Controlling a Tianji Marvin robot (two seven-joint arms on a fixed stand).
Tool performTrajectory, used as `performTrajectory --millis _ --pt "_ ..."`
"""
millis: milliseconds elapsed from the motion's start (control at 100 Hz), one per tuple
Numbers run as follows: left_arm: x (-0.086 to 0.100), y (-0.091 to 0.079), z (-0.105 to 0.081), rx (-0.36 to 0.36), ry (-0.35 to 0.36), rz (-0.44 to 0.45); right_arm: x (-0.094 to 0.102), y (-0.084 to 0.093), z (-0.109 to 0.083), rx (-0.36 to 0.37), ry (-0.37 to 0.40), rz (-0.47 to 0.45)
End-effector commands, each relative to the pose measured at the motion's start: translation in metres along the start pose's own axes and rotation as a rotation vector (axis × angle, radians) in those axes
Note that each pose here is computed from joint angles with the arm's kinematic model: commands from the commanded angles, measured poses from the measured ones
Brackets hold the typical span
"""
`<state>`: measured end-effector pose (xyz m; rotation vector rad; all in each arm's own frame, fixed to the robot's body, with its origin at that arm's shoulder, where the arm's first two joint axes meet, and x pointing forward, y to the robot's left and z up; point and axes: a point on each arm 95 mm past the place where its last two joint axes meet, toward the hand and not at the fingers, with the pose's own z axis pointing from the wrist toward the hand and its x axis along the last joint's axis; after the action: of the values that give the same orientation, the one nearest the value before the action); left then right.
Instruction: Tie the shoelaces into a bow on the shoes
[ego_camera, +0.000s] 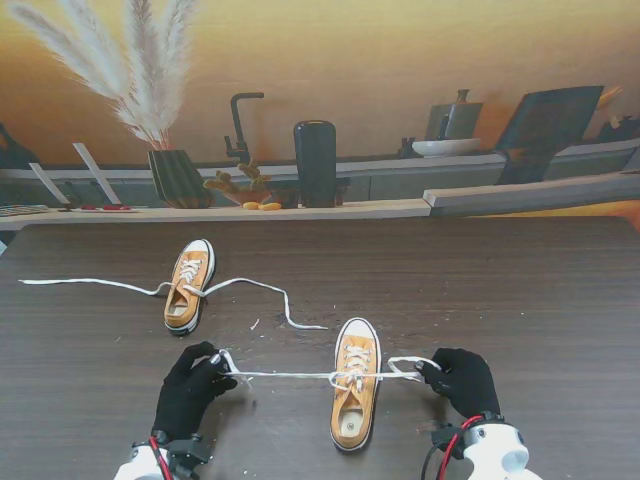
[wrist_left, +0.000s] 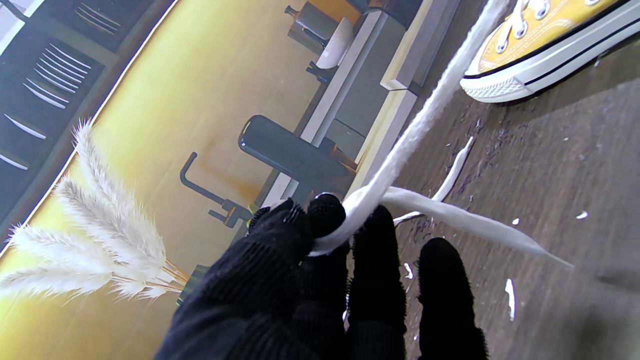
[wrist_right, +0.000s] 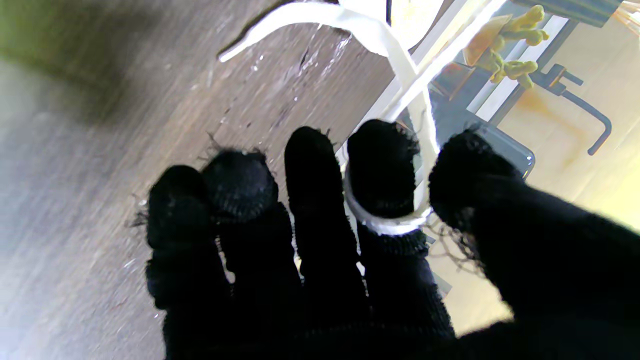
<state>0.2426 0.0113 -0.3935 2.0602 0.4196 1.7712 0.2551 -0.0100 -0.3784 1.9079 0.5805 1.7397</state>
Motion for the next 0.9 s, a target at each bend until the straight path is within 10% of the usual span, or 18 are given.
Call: performTrajectory --millis 0,890 --pt "0.0 0.006 -0.003 -0.04 -0.009 -0.003 -0.004 -0.001 -0.002 0.016 -0.011 -0.008" --pt "0.004 0.005 -0.01 0.002 -0.001 0.064 -0.017 0.019 -0.007 -0.047 -0.092 -0.214"
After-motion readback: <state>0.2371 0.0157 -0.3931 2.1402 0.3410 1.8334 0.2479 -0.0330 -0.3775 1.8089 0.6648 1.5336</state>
